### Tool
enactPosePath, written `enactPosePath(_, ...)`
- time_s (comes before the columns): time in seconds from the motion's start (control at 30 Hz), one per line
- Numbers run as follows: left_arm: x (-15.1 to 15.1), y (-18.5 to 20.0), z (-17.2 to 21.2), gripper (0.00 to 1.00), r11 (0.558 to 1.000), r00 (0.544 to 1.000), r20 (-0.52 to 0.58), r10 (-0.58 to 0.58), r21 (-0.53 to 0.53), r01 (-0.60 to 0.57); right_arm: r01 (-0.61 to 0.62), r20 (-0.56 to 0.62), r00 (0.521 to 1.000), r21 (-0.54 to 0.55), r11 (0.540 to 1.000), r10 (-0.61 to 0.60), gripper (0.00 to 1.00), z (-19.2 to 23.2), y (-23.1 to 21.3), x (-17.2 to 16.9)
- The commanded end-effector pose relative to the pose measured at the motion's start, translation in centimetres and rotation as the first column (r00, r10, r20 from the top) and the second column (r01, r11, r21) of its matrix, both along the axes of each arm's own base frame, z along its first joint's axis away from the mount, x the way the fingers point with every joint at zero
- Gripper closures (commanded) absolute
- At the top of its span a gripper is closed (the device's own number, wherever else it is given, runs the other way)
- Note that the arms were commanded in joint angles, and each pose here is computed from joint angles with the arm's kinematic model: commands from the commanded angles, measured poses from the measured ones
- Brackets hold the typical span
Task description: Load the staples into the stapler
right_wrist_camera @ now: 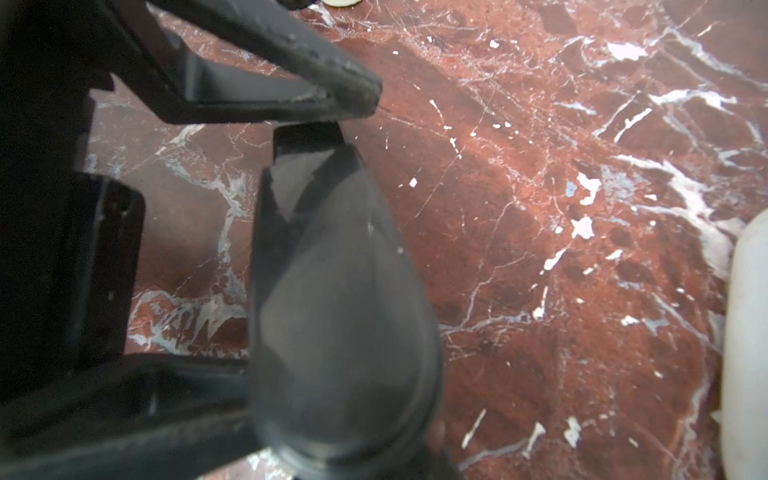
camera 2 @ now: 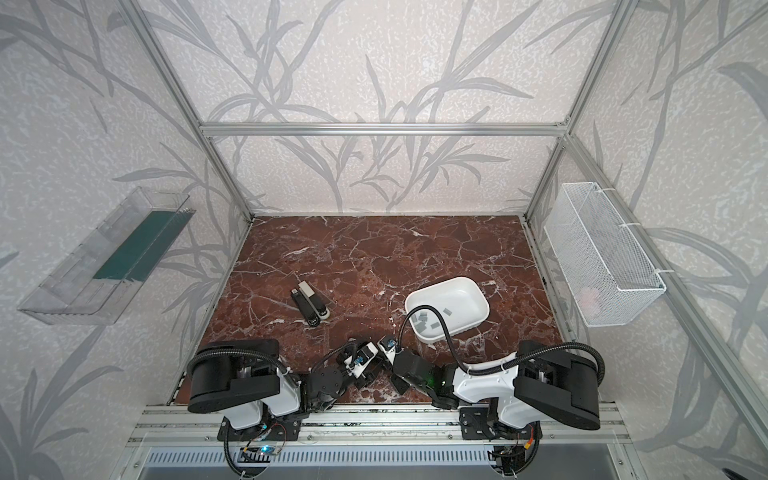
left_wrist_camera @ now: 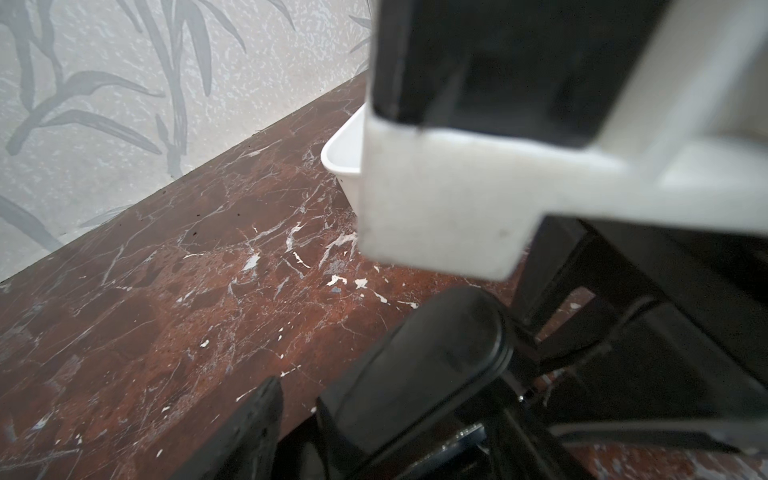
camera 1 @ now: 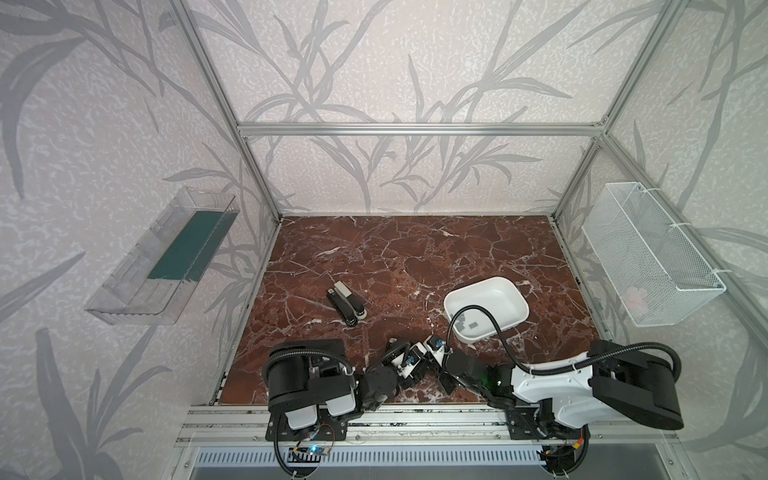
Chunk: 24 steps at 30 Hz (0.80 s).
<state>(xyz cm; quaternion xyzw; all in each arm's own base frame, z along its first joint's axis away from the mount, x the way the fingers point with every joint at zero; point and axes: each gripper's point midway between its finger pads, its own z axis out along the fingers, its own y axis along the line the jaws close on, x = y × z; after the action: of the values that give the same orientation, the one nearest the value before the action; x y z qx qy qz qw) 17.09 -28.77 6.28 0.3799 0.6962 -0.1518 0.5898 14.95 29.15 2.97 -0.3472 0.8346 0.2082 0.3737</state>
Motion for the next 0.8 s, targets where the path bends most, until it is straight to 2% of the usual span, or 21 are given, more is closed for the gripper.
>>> enactPosePath(0.0, -1.7, -0.7, -1.6, 0.21, 0.996, 0.993, -0.082, -0.080, 0.034, 0.084, 0.022, 0.013, 1.000, -0.021, 1.000, -0.022, 0.79, -0.3, -0.3, 0.4)
enactPosePath(0.2, -2.1, -1.5, -1.5, 0.14, 0.986, 0.985, -0.143, -0.099, 0.116, 0.116, 0.046, 0.020, 0.999, -0.026, 0.999, -0.045, 0.79, -0.4, -0.9, 0.7)
enactPosePath(0.33, -2.3, -0.5, -0.4, 0.11, 0.989, 0.987, -0.124, -0.105, 0.088, 0.116, 0.061, 0.012, 0.998, -0.022, 0.998, -0.061, 0.79, -0.5, -1.0, 1.0)
enactPosePath(0.67, -3.1, 0.9, 1.7, 0.09, 0.987, 0.977, -0.191, -0.100, 0.106, 0.122, 0.092, -0.020, 0.996, -0.001, 0.996, -0.092, 0.78, 0.2, -1.7, 1.4)
enactPosePath(0.77, -2.4, 2.1, 3.1, 0.09, 0.998, 0.984, -0.176, -0.036, 0.044, 0.044, 0.101, -0.023, 0.995, 0.009, 0.995, -0.101, 0.73, 0.8, -2.1, 1.3)
